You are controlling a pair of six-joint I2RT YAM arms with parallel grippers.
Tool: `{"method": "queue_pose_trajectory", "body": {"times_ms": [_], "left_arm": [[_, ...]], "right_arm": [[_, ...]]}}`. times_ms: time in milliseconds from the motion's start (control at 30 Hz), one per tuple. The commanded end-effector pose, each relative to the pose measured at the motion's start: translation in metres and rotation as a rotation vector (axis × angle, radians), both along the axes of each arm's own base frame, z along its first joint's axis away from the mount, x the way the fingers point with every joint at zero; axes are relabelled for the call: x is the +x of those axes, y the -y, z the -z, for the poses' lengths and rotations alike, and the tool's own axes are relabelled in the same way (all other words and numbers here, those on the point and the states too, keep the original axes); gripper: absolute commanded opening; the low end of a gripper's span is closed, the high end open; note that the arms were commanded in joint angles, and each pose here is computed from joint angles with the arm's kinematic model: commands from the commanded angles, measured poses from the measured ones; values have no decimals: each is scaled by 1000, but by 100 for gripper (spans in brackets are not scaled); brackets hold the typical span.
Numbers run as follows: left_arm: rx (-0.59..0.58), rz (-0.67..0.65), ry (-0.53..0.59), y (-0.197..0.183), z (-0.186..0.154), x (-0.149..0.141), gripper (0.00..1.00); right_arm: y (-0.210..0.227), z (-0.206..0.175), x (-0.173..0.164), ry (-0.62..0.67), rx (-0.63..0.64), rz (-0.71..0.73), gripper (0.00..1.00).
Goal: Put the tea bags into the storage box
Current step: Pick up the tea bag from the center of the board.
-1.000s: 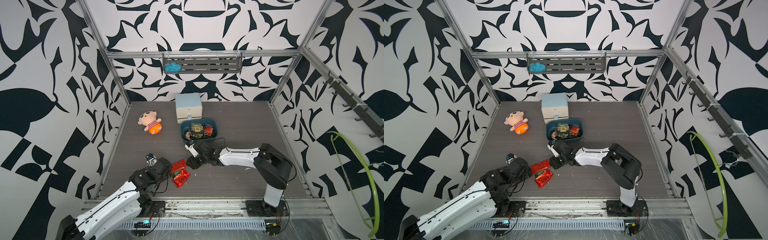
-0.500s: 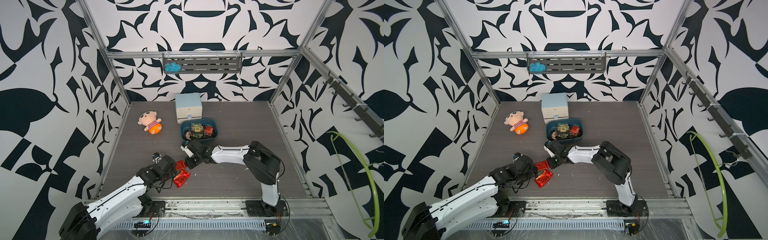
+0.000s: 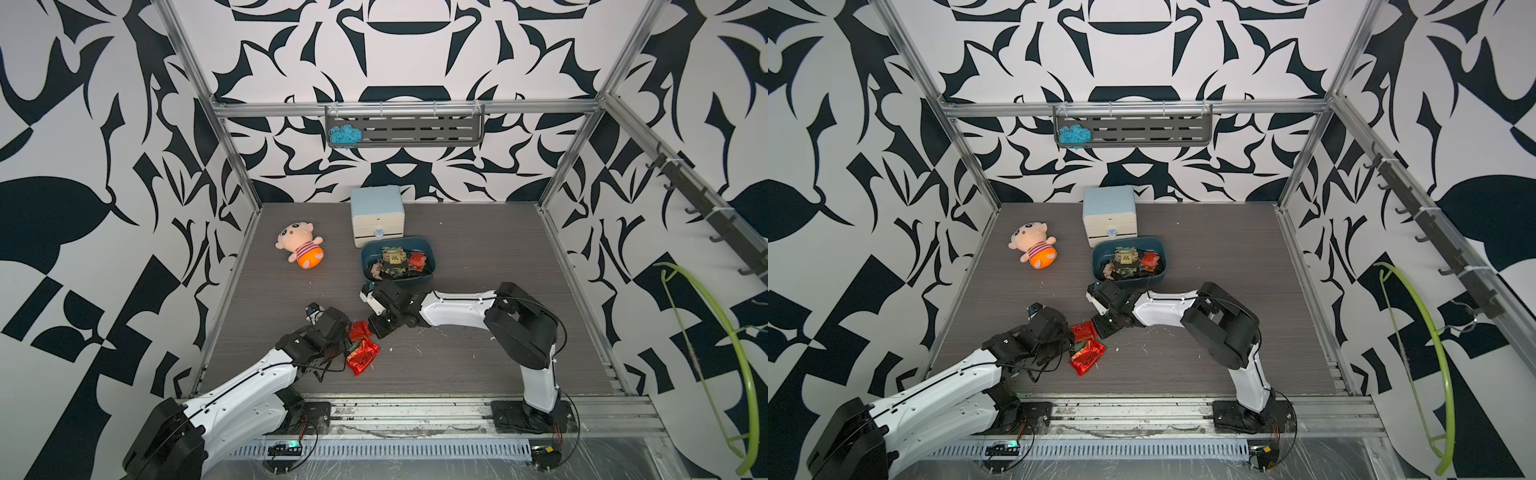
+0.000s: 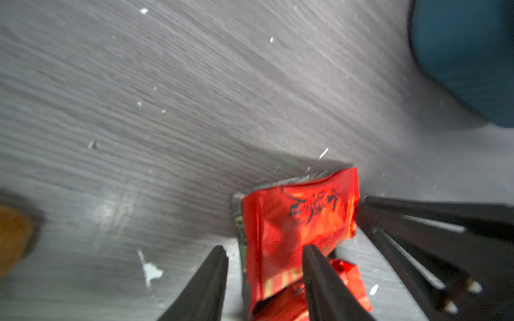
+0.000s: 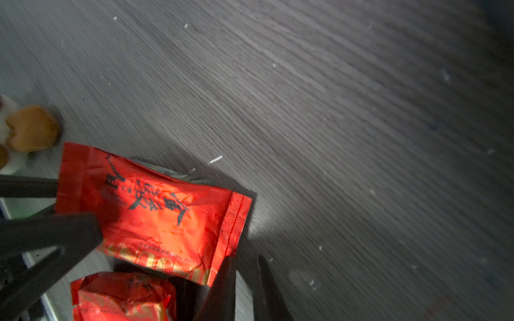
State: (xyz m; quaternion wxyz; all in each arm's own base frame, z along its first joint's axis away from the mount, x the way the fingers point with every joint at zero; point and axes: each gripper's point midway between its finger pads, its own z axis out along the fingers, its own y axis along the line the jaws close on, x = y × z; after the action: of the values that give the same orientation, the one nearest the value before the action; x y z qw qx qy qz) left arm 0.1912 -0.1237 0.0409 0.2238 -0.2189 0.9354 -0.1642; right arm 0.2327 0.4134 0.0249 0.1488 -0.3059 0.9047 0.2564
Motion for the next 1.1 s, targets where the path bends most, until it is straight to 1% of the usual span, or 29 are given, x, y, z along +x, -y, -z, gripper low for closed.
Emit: {"method": "queue_pose_trajectory", "body": {"times_ms": [0,133,200,467,700,833,900,967,1067], "left_arm": [[-30,14,26,4,-1,7,44],[-45,19,32,7,-4,12,33],[-50,22,38,8,-5,13,30],[-89,38,65,15,-16,18,0],[-105,52,79,18,-28,18,0],[-103,72,81,20,-32,18,0],[-95,76,85,19,-37,18,0],[-97,77,91,19,-40,18,0],[-110,89,101,21,-45,18,0]], "right_arm": [[-1,0,-1,-4,-17,-10,17],[-1,-1,-1,-1,-19,-11,17],[-1,0,-1,-1,-20,-13,17],[0,-3,-1,9,-17,-13,16],[4,-12,2,47,-17,-8,17],[16,-23,10,123,-26,33,18],[23,-33,15,169,-16,58,23],[32,-47,18,224,-5,89,32],[48,-74,21,318,36,133,42]]}}
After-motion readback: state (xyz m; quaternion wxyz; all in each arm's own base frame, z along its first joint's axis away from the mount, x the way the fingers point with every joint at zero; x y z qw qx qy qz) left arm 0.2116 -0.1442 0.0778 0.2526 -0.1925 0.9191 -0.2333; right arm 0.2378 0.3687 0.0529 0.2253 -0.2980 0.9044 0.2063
